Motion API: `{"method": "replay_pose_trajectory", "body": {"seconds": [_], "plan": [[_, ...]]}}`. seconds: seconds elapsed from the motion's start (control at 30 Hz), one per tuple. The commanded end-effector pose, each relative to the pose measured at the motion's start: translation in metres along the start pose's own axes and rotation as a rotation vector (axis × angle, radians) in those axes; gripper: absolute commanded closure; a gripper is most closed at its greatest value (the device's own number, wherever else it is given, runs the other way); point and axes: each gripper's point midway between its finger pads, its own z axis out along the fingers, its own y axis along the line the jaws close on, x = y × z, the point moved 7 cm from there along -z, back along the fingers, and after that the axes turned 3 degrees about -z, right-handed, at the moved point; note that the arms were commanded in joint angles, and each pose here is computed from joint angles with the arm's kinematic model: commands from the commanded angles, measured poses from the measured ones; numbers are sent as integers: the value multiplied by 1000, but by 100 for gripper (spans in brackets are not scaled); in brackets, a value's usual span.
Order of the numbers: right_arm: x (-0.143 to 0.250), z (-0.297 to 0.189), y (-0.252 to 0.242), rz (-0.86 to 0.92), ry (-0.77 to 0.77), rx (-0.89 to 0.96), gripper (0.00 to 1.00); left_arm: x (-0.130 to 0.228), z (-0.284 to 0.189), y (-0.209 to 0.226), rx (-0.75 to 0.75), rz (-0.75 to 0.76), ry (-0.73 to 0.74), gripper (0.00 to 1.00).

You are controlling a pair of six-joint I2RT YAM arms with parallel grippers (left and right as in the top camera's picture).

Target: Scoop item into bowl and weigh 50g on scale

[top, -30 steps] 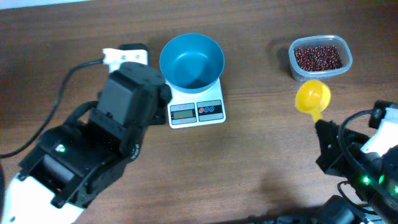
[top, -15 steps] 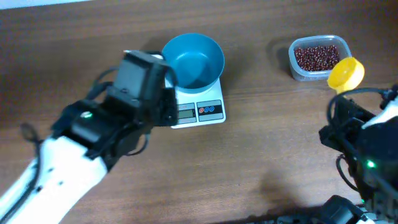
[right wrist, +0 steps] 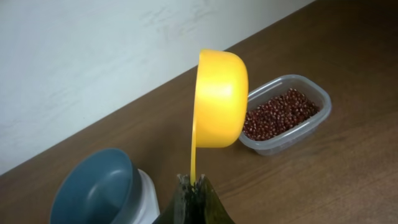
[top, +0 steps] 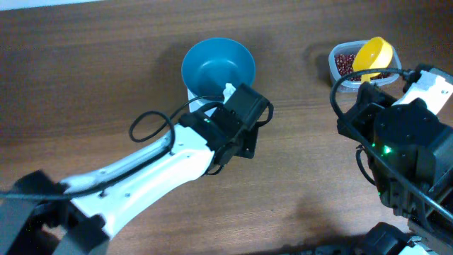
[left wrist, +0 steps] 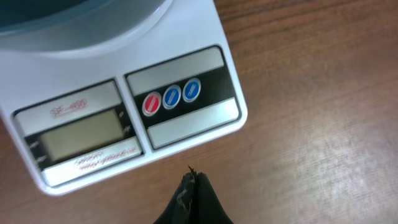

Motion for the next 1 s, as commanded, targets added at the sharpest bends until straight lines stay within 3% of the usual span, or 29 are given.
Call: {"method": "replay_pose_trajectory", "body": {"seconds": [0.0,0.27,0.53,0.97], "plan": [[-6,-2,-1,-1,-36,19,96,-1,14,5,-75,-9,-21,100],[-16,-2,-1,39,-108,40,96,-6,22,13,-172,-8,-79,100],[-26,-3,6,95,-153,2,96,-13,33,12,-161,-7,-114,100],[-27,-2,10,-49,-163,6,96,-15,40,12,-158,-14,-125,100]]}}
